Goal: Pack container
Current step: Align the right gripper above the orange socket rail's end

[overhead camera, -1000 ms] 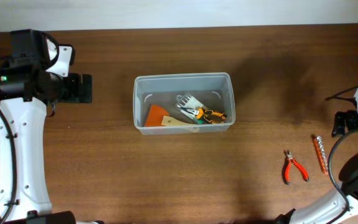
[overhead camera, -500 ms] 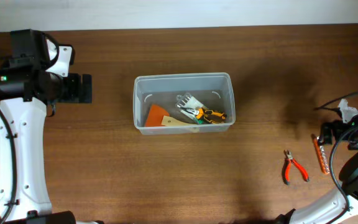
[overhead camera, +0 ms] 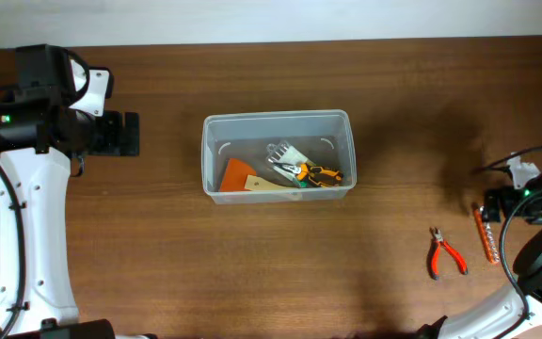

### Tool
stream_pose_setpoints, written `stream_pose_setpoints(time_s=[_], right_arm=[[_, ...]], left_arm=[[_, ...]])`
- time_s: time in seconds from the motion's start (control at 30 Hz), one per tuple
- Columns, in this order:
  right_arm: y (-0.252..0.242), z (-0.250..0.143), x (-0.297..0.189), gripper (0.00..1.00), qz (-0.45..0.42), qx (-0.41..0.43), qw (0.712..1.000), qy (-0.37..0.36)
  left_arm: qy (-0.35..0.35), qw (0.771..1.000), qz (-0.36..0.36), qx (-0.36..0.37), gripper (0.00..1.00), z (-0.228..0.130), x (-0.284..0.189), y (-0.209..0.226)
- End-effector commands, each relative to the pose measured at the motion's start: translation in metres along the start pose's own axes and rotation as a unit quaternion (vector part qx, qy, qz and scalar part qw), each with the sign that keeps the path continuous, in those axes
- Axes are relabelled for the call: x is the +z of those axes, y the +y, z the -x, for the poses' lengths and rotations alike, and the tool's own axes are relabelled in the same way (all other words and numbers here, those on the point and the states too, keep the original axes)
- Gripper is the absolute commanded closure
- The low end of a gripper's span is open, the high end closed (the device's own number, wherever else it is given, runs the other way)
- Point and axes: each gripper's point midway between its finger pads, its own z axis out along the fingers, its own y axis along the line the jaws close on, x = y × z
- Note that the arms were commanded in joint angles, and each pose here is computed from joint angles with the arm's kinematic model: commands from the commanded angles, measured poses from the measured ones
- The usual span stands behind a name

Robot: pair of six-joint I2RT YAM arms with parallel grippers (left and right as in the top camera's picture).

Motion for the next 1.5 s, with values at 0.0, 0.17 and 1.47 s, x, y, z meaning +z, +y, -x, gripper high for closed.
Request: stream_pose_setpoints(time_s=[0.0, 0.17, 1.47], right_arm=[[0.003, 0.000, 0.005, 0.02, -0.003, -0.011, 1.000, 0.009], [0.008, 0.003, 0.005, 0.01, -0.002, 0.010, 1.000, 0.008], [0.029, -0.007, 0.016, 0.01, 0.035, -0.006, 0.999, 0.020]], left_arm=[[-0.005, 1.000, 0.001, -0.004, 0.01, 0.004, -0.001, 0.001], [-0.005, 1.000, 0.001, -0.004, 0.01, 0.004, -0.001, 0.001], [-0.005, 1.000, 0.001, -0.004, 0.01, 0.004, -0.001, 0.002]])
